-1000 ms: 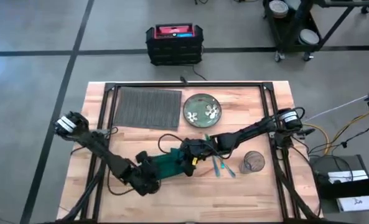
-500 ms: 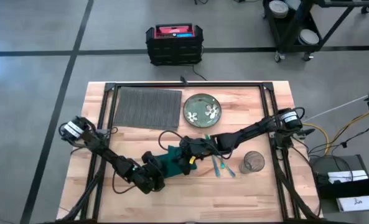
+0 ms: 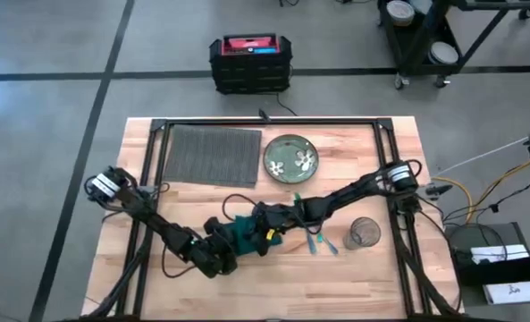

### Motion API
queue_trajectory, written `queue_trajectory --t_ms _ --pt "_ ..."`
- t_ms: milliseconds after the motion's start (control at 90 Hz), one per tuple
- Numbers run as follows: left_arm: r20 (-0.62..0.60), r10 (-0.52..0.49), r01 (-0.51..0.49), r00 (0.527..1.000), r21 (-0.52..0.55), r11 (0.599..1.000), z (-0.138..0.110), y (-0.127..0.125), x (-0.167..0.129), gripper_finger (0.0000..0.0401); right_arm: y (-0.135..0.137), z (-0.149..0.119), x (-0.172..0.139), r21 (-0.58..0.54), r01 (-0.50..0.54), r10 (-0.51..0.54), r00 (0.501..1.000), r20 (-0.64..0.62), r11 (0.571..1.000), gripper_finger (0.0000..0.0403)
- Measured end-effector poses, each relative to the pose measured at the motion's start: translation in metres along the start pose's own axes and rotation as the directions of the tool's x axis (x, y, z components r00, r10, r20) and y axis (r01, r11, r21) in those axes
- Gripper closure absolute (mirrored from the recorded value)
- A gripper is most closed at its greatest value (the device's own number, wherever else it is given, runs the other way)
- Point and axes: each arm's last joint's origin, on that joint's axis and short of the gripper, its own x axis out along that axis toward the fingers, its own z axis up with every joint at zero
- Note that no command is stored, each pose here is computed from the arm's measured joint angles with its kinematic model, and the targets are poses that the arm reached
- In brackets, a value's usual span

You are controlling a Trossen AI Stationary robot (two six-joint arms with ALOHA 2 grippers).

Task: Set table place
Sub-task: Fold the green napkin

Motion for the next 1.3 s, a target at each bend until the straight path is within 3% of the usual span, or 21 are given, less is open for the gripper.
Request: queue_trajectory --t_ms 178,344,444,644,811,1300 --pt "-0.008 -0.023 0.023 1.000 0.029 0.999 0.013 -0.006 -0.011 0.0326 -0.002 -0.003 0.012 -0.017 -0.027 0.027 0.999 -0.023 0.999 0.0400" --pt "-0.184 -0.050 0.056 0.982 0.028 0.998 0.023 -0.009 -0.029 0.0326 -0.006 -0.005 0.016 -0.004 -0.006 0.006 0.999 -0.048 1.000 0.0400" --pt "-0.242 -0.053 0.062 0.969 0.028 0.998 0.015 -0.010 -0.038 0.0326 -0.004 -0.002 0.015 -0.005 -0.015 0.015 0.999 -0.038 1.000 0.0400" --pt "-0.141 0.045 -0.040 0.989 0.045 0.998 -0.011 0.001 -0.029 0.0326 0.004 0.005 0.016 -0.017 -0.038 0.038 0.999 -0.016 0.999 0.0400" --pt "-0.078 0.010 -0.009 0.997 0.010 1.000 -0.014 0.000 -0.016 0.0326 0.007 0.007 0.018 -0.009 -0.044 0.044 0.999 -0.010 0.999 0.0400" --pt "-0.088 -0.003 0.006 0.996 0.036 0.999 -0.012 0.000 -0.019 0.0326 -0.007 0.000 0.035 0.055 0.011 -0.010 1.000 -0.011 0.998 0.0395"
